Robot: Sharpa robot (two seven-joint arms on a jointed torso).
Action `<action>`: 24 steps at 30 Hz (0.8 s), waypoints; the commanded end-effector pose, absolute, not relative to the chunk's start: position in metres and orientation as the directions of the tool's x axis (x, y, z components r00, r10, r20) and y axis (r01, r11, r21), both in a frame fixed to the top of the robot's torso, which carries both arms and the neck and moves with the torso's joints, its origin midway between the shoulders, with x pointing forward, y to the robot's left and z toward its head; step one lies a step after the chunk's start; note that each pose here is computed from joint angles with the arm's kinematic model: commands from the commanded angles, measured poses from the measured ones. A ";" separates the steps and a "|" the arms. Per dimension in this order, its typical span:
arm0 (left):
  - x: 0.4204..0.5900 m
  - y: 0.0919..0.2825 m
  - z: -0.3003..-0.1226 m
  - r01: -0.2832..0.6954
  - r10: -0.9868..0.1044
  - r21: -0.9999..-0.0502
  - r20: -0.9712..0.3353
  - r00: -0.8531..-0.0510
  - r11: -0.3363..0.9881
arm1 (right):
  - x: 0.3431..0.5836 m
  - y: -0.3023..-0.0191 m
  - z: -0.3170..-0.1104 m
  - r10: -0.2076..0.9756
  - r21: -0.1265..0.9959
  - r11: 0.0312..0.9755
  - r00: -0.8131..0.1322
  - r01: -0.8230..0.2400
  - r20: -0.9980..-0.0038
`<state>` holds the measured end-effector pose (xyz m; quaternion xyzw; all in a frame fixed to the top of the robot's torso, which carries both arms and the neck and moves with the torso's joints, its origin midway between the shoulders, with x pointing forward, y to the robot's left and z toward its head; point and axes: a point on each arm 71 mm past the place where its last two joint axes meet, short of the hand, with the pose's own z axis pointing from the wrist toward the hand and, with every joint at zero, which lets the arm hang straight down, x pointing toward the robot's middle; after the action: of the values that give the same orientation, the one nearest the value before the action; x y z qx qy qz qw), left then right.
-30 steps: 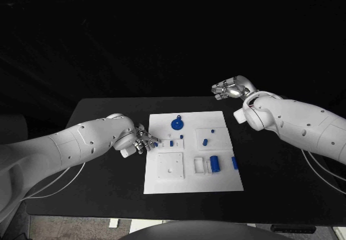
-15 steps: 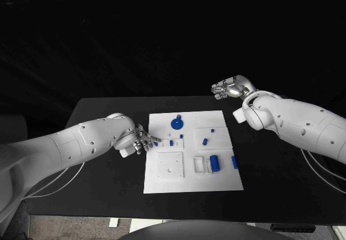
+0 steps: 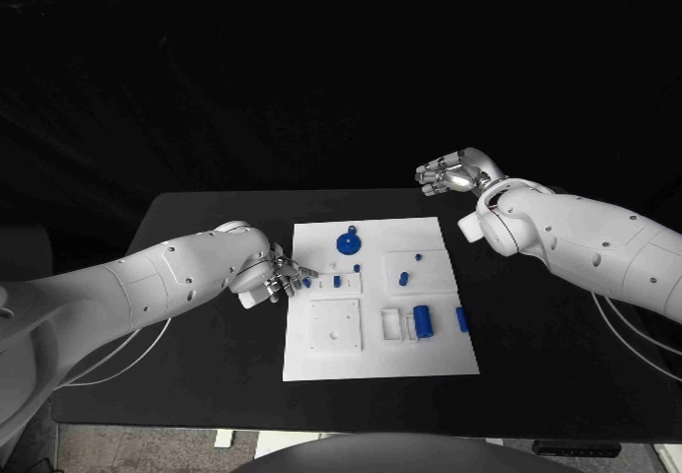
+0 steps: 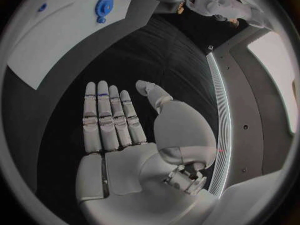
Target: Assemble the parts on the task board
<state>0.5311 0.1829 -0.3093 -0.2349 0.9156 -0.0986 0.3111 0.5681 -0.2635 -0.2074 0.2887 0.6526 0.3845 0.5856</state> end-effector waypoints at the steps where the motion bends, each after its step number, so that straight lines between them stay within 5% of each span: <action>1: 0.532 0.181 -0.309 -0.367 -0.482 -0.313 -0.526 -0.701 0.876 | 0.568 -0.261 -0.208 0.826 0.842 0.533 -0.162 -0.082 -0.539; 24: 0.536 0.178 -0.312 -0.365 -0.460 -0.281 -0.517 -0.721 0.888 | 0.567 -0.260 -0.207 0.828 0.844 0.530 -0.164 -0.082 -0.537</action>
<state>0.5373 0.1798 -0.3110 -0.2326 0.9188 -0.0815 0.3083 0.5677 -0.2621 -0.2073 0.2886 0.6527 0.3863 0.5844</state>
